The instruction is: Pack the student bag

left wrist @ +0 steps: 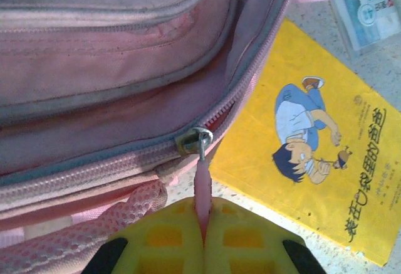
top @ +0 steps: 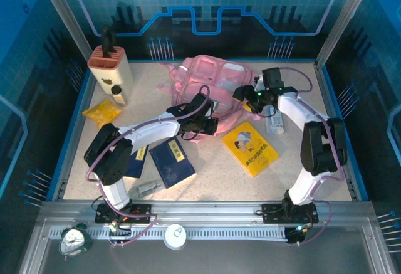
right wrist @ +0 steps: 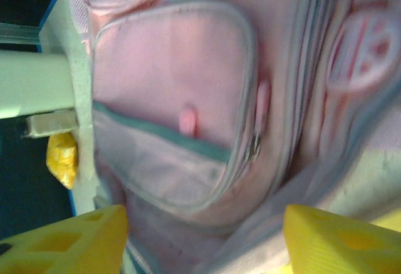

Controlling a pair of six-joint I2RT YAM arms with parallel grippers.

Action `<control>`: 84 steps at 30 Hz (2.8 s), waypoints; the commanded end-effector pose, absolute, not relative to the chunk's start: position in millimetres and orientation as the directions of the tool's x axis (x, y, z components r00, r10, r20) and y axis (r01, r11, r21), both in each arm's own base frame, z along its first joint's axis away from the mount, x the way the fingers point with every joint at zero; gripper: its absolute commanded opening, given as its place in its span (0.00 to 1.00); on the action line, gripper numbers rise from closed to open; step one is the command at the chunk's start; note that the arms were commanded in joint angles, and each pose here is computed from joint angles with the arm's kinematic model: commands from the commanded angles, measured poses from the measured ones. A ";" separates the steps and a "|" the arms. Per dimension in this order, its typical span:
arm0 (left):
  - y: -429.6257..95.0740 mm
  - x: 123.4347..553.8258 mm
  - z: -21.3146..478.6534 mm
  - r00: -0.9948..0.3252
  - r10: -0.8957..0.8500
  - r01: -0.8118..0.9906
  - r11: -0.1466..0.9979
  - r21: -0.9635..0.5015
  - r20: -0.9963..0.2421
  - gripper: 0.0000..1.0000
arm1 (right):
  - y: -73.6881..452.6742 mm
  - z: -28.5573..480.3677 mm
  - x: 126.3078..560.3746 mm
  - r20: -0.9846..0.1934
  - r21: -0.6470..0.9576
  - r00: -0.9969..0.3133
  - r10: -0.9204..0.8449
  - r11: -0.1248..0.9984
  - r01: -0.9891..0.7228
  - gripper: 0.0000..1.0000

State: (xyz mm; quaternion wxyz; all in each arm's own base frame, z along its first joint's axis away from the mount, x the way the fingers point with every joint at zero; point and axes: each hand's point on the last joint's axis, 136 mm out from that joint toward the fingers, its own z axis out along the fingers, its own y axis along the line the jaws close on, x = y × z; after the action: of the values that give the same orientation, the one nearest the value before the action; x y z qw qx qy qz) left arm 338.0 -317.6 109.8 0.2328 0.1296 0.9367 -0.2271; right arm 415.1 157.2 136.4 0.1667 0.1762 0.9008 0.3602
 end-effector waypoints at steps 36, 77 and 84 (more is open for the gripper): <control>-239.7 310.2 107.9 -0.863 0.230 0.386 0.875 -0.292 -0.450 0.00 | 133.7 105.8 446.5 -0.265 0.542 -0.901 0.343 0.826 0.155 0.00; -342.9 319.8 131.7 -0.819 0.183 0.457 0.781 -0.425 -0.544 0.00 | 194.9 102.1 346.6 -0.112 0.392 -0.886 0.450 0.839 0.377 0.72; -339.8 316.5 131.0 -0.815 0.206 0.469 0.783 -0.408 -0.542 0.00 | 189.4 82.1 356.4 -0.165 0.323 -0.899 0.406 0.884 0.339 0.62</control>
State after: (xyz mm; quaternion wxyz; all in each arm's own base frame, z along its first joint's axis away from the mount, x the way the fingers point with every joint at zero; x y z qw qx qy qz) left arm 316.4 -325.9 114.4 0.2256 0.1602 0.9284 -0.2480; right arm 350.4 194.7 89.1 0.1016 0.2005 0.9581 0.1773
